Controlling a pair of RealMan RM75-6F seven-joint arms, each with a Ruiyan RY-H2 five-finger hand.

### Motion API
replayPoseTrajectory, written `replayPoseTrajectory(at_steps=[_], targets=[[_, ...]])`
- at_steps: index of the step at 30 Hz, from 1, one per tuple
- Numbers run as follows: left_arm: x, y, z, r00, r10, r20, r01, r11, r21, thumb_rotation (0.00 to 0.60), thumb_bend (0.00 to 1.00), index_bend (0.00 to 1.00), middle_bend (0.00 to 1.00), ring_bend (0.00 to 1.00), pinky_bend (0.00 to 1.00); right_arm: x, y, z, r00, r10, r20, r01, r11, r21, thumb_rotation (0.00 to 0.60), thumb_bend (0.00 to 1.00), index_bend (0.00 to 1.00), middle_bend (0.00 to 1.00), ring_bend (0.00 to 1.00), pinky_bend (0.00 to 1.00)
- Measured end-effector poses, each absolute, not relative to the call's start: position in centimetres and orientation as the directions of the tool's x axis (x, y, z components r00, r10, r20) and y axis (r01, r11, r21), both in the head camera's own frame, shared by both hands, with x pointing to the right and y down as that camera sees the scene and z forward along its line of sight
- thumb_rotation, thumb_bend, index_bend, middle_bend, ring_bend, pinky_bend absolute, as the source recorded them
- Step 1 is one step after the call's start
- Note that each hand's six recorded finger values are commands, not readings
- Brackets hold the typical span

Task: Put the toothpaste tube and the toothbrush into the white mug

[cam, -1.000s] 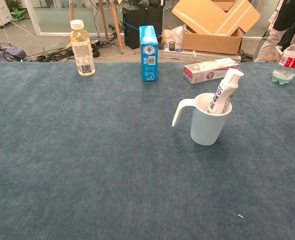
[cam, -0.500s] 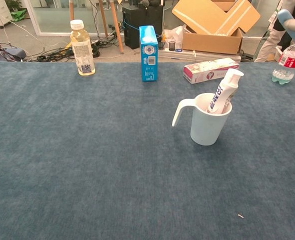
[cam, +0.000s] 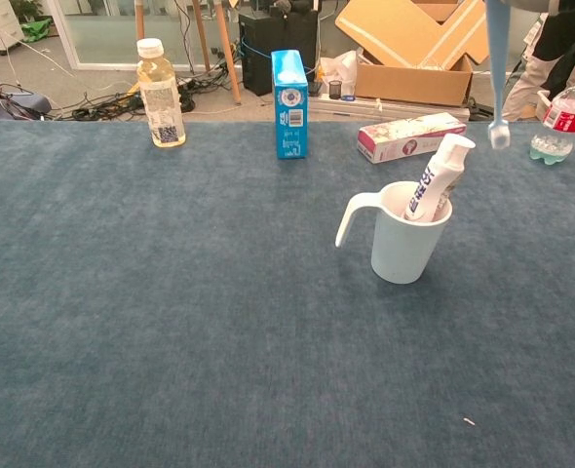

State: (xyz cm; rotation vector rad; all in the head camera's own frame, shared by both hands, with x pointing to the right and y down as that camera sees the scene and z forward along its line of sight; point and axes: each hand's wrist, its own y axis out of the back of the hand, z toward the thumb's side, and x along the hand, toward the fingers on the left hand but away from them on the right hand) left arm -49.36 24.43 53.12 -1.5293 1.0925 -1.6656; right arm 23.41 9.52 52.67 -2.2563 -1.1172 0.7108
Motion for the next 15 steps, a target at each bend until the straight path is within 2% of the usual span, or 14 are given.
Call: replayPoseTrajectory(at_steps=[8, 15], targets=[[-49.3, 24.4, 53.2, -0.136, -0.869, 0.477, -0.087, -0.469, -0.879, 0.6, 0.0, 0.47, 0.32, 0.33, 0.39, 22.5, 9.7, 53.4, 0.54, 0.816, -0.206, 0.639, -0.557, -0.53, 0.6, 0.35, 0.65, 1.0, 1.0, 1.0], [-49.3, 24.5, 53.1, -0.137, -0.867, 0.479, -0.09, -0.471, -0.877, 0.6, 0.0, 0.47, 0.32, 0.33, 0.39, 22.0, 10.0, 56.0, 0.543, 0.813, -0.209, 0.674, -0.571, -0.47, 0.6, 0.35, 0.66, 1.0, 1.0, 1.0]])
